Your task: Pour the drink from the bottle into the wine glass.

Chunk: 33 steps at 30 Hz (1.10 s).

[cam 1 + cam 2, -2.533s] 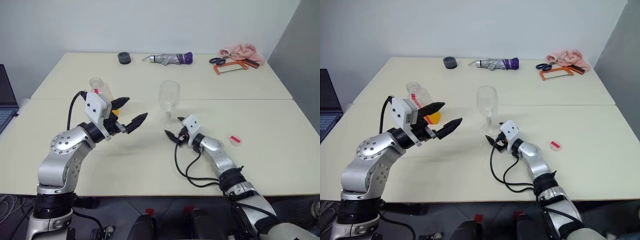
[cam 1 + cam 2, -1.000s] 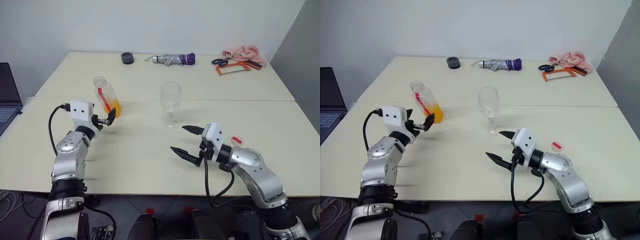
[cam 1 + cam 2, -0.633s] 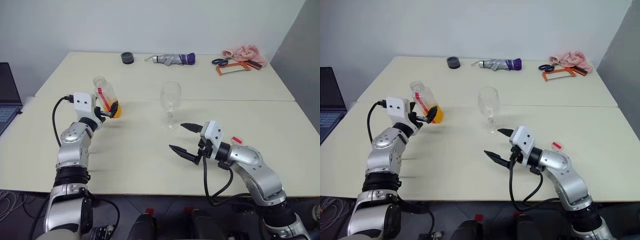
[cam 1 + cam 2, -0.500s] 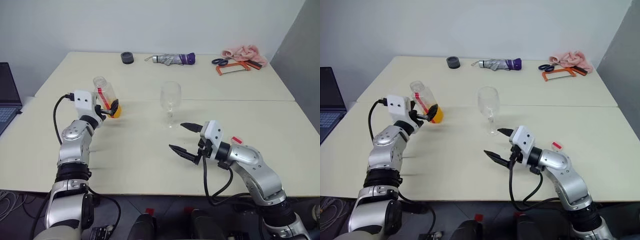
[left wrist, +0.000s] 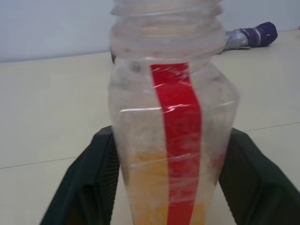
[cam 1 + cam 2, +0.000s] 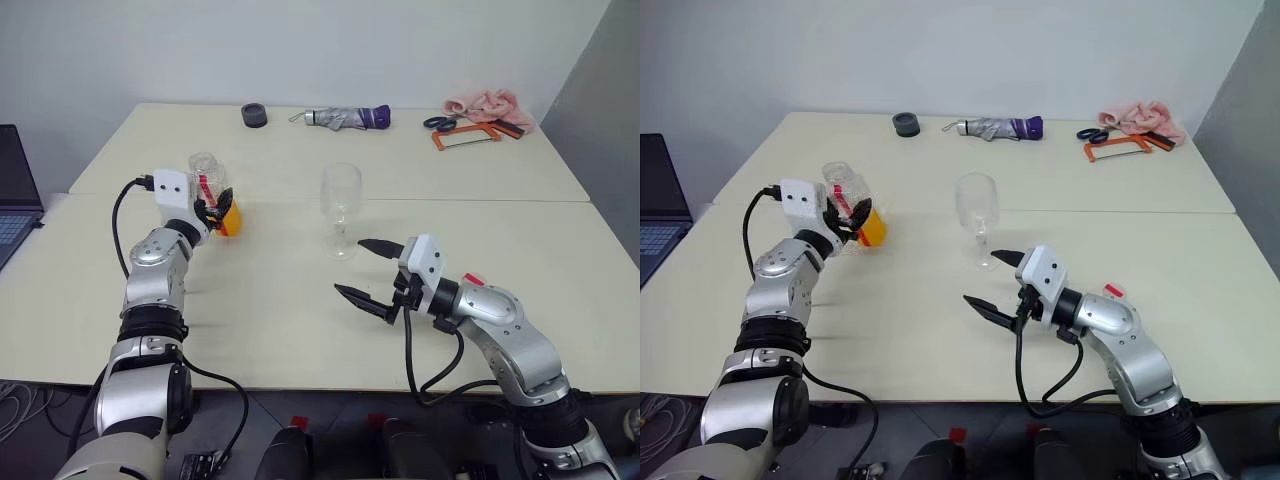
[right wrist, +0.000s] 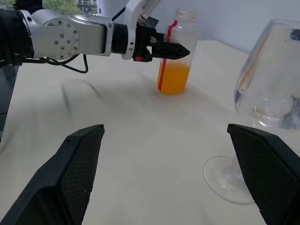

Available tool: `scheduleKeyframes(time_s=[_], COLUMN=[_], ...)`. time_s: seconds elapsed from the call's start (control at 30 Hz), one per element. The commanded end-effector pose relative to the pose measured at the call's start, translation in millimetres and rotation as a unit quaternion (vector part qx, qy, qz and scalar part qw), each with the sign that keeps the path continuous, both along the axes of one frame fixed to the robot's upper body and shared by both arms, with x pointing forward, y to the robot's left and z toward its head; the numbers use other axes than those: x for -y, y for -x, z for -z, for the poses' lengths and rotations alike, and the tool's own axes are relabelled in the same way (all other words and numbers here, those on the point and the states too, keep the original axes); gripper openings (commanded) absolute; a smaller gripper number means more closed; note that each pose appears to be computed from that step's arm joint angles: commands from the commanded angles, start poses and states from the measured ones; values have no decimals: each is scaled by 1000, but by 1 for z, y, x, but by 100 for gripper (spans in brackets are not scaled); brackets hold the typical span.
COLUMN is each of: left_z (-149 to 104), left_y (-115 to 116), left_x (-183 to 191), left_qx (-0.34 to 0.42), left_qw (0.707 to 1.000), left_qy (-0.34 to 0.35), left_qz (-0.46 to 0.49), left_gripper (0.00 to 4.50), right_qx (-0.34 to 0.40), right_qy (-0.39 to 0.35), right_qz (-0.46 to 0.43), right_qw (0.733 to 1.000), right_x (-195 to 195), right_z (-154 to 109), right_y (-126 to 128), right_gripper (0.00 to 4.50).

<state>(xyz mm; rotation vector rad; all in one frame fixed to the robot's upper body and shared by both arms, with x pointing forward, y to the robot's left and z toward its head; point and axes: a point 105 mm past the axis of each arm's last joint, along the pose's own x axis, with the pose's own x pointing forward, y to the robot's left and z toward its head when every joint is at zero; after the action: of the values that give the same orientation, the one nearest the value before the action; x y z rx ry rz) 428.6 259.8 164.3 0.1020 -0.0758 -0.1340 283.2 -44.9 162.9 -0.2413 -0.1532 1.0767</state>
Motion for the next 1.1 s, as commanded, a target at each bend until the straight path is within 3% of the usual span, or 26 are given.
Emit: scheduleKeyframes(time_s=[0.03, 0.27, 0.47, 0.77, 1.1], left_z=[-18, -26, -57, -89, -105], left_y=[-1, 0, 6, 8, 4], left_x=[-4, 1, 54, 109, 139], left_qx=[29, 39, 89, 167, 239], left_qw=[1000, 999, 986, 937, 872], left_qy=[3, 5, -108, -265, -383], left_qz=[-5, 7, 93, 155, 191], left_gripper=[187, 169, 169, 168, 168], right_qx=[38, 46, 45, 46, 55], right_qy=[-19, -22, -49, -101, -118], right_qz=[-14, -15, 22, 88, 138], right_qw=[999, 999, 998, 990, 982], right_x=[-5, -5, 11, 18, 23], right_z=[-19, -22, -37, -56, -63], right_y=[4, 5, 3, -9, -20], right_gripper=[450, 450, 450, 450, 450])
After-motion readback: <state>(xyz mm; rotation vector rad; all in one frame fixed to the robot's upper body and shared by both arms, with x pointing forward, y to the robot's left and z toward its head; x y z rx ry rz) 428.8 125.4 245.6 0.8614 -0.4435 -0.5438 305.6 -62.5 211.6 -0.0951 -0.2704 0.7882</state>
